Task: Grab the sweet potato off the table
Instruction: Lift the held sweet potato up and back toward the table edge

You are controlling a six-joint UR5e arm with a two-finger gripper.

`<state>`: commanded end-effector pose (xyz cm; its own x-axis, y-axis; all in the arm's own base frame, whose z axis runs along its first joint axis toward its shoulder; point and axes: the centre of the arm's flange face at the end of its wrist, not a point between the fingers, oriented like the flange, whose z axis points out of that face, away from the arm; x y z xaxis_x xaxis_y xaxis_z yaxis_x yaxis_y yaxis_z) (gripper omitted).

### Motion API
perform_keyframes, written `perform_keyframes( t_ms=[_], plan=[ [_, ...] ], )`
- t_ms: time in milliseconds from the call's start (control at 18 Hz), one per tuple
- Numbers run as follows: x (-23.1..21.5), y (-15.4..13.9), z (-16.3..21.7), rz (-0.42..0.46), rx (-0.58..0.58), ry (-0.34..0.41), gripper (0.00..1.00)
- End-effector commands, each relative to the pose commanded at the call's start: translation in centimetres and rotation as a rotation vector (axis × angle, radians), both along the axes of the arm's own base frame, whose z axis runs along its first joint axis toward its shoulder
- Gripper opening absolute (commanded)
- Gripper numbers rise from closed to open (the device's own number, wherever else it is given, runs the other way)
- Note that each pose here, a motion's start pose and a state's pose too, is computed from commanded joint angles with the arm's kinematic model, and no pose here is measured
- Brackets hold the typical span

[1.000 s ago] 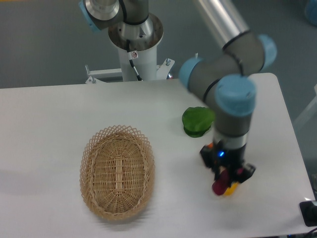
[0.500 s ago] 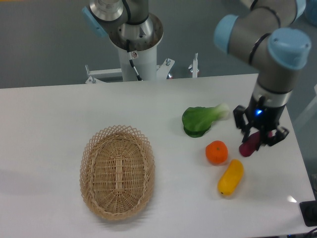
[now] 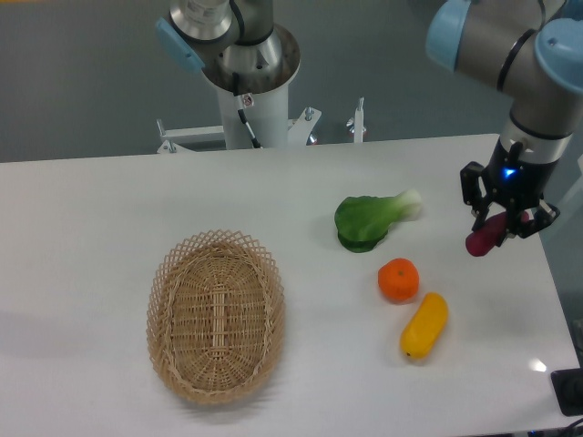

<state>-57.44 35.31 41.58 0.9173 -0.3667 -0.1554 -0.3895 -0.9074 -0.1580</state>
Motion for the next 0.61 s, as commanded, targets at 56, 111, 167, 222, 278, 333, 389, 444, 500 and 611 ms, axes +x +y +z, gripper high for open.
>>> perform_keyframes(
  t_ms=[56, 111, 167, 222, 278, 333, 389, 444, 500, 611],
  plan=[
    [0.0, 0.0, 0.0, 0.0, 0.0, 0.0, 0.34],
    [0.0, 0.0, 0.0, 0.0, 0.0, 0.0, 0.34],
    [-0.03, 0.01, 0.09, 0.0, 0.001, 0.003, 0.34],
    [-0.02, 0.02, 0.08, 0.0, 0.002, 0.001, 0.34],
    [0.01, 0.01, 0.2, 0.0, 0.003, 0.004, 0.34],
    [0.06, 0.1, 0.2, -0.002, 0.003, 0.004, 0.34],
    [0.1, 0.07, 0.04, -0.002, 0.001, 0.001, 0.34],
    [0.15, 0.16, 0.04, -0.002, 0.001, 0.001, 0.34],
    [0.34, 0.2, 0.52, -0.003, 0.003, 0.008, 0.34],
    [0.33, 0.22, 0.54, 0.0, 0.005, 0.009, 0.34]
  ],
)
